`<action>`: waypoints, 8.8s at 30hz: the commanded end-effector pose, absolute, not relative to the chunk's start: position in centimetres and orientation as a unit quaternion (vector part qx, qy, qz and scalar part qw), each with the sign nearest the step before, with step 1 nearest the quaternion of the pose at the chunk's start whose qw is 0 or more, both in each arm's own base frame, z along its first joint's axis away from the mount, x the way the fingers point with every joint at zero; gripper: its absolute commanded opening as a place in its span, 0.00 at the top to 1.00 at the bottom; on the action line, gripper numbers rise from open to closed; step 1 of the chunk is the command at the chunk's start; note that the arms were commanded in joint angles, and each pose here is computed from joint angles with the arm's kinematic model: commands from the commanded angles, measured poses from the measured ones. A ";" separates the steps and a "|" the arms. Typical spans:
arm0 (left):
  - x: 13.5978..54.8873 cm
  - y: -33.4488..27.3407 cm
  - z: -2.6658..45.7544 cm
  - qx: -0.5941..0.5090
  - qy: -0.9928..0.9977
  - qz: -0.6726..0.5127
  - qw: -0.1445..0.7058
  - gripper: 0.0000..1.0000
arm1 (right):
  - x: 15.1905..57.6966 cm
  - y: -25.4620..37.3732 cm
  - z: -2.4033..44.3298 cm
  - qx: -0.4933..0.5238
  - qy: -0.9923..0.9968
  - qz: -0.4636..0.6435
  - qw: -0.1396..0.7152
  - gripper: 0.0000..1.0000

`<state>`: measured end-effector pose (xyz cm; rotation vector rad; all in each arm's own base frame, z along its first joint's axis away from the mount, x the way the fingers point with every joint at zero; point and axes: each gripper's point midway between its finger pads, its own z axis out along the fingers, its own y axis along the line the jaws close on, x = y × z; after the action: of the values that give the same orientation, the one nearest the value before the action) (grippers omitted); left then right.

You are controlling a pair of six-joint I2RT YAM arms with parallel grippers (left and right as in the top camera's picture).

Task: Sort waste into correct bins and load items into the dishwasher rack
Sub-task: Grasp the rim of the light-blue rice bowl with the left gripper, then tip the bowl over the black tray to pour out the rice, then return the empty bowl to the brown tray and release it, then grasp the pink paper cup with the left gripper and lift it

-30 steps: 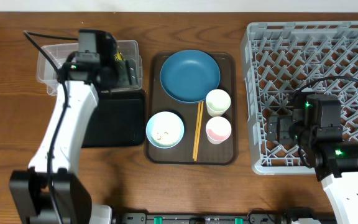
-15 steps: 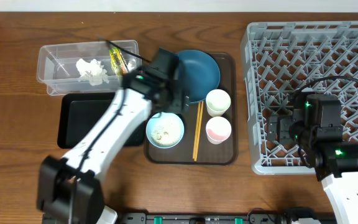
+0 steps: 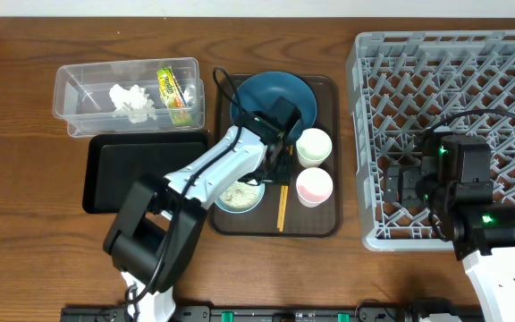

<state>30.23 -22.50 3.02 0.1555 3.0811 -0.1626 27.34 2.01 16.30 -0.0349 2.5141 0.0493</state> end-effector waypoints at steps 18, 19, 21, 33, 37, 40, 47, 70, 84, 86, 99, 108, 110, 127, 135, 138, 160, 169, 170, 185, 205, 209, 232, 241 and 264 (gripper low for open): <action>29.5 -21.9 0.9 0.049 0.998 -0.026 0.002 0.89 | 27.6 2.2 17.2 -0.011 0.947 0.023 0.319 0.01; 29.5 -21.9 0.9 0.049 0.998 -0.026 0.002 0.90 | 27.7 2.2 17.2 -0.011 0.947 0.023 0.319 0.01; 29.4 -21.8 0.9 0.049 0.998 -0.024 0.000 0.94 | 27.6 2.2 17.2 -0.011 0.947 0.023 0.319 0.01; 29.3 -21.7 5.9 0.050 0.997 -0.049 0.040 0.94 | 27.7 2.2 17.2 -0.011 0.947 0.023 0.319 0.01; 29.2 -21.3 8.7 0.055 0.995 -0.062 0.064 0.94 | 27.6 2.2 17.2 -0.011 0.947 0.023 0.319 0.01; 29.3 -20.3 10.3 0.043 0.994 -0.068 0.076 0.94 | 27.6 2.2 17.2 -0.011 0.947 0.023 0.319 0.01; 30.5 -17.1 13.3 0.030 0.986 -0.144 0.077 0.94 | 27.6 2.2 17.2 -0.011 0.947 0.023 0.319 0.01; 32.1 -5.0 15.5 -0.096 0.840 -0.522 0.113 0.94 | 27.6 2.2 17.2 -0.011 0.947 0.023 0.319 0.01; 33.8 -1.8 17.3 -0.218 0.692 -0.680 0.109 0.94 | 27.6 2.2 17.2 -0.011 0.947 0.023 0.319 0.01; 33.9 -1.8 17.2 -0.224 0.690 -0.681 0.105 0.94 | 27.6 2.2 17.2 -0.011 0.947 0.023 0.319 0.01; 33.9 -1.6 16.9 -0.220 0.696 -0.674 0.110 0.94 | 27.6 2.2 17.2 -0.011 0.948 0.023 0.319 0.01; 34.2 -0.6 12.8 -0.277 0.757 -0.589 0.063 0.94 | 27.6 2.2 17.2 -0.011 0.948 0.023 0.317 0.01; 34.9 -1.2 16.5 -0.210 0.705 -0.666 0.124 0.94 | 27.5 2.2 17.1 -0.011 0.948 0.023 0.317 0.01; 35.2 -0.2 15.0 -0.226 0.735 -0.628 0.122 0.90 | 27.5 2.2 17.1 -0.011 0.948 0.023 0.316 0.01; 35.6 0.2 14.8 -0.239 0.733 -0.625 0.120 0.94 | 27.5 2.2 17.1 -0.011 0.949 0.023 0.316 0.01; 35.7 0.1 16.1 -0.234 0.710 -0.653 0.122 0.94 | 27.5 2.2 17.1 -0.011 0.949 0.023 0.315 0.01; 33.6 -7.2 17.2 -0.072 0.885 -0.425 0.175 0.94 | 27.5 2.2 17.1 -0.011 0.948 0.023 0.316 0.01; 31.6 -16.0 12.6 0.102 0.954 -0.234 0.158 0.94 | 27.5 2.2 17.1 -0.011 0.949 0.023 0.315 0.01; 31.2 -17.0 11.8 0.122 0.957 -0.213 0.154 0.94 | 27.5 2.2 17.1 -0.011 0.949 0.023 0.316 0.01; 28.8 -20.6 4.7 0.186 0.972 -0.118 0.082 0.93 | 27.5 2.2 17.1 -0.011 0.949 0.023 0.316 0.01; 30.4 -24.6 14.1 0.193 0.931 -0.238 0.198 0.50 | 27.5 2.2 17.1 -0.011 0.949 0.023 0.316 0.01; 30.0 -25.3 13.2 0.203 0.932 -0.237 0.187 0.49 | 27.5 2.2 17.1 -0.011 0.949 0.023 0.316 0.01; 26.7 -28.3 4.5 0.202 0.955 -0.205 0.067 0.85 | 27.5 2.2 17.1 -0.011 0.949 0.023 0.315 0.01; 27.0 -25.5 7.2 0.161 0.964 -0.202 0.070 0.94 | 27.5 2.2 17.1 -0.011 0.948 0.023 0.316 0.01; 30.7 -25.6 21.6 0.062 0.805 -0.588 0.039 0.94 | 25.7 17.2 20.9 -0.302 0.779 0.457 0.306 0.01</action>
<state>32.78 -24.26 19.77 0.0928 2.5114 -1.5265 27.58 14.25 17.79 -0.5763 2.2953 0.9454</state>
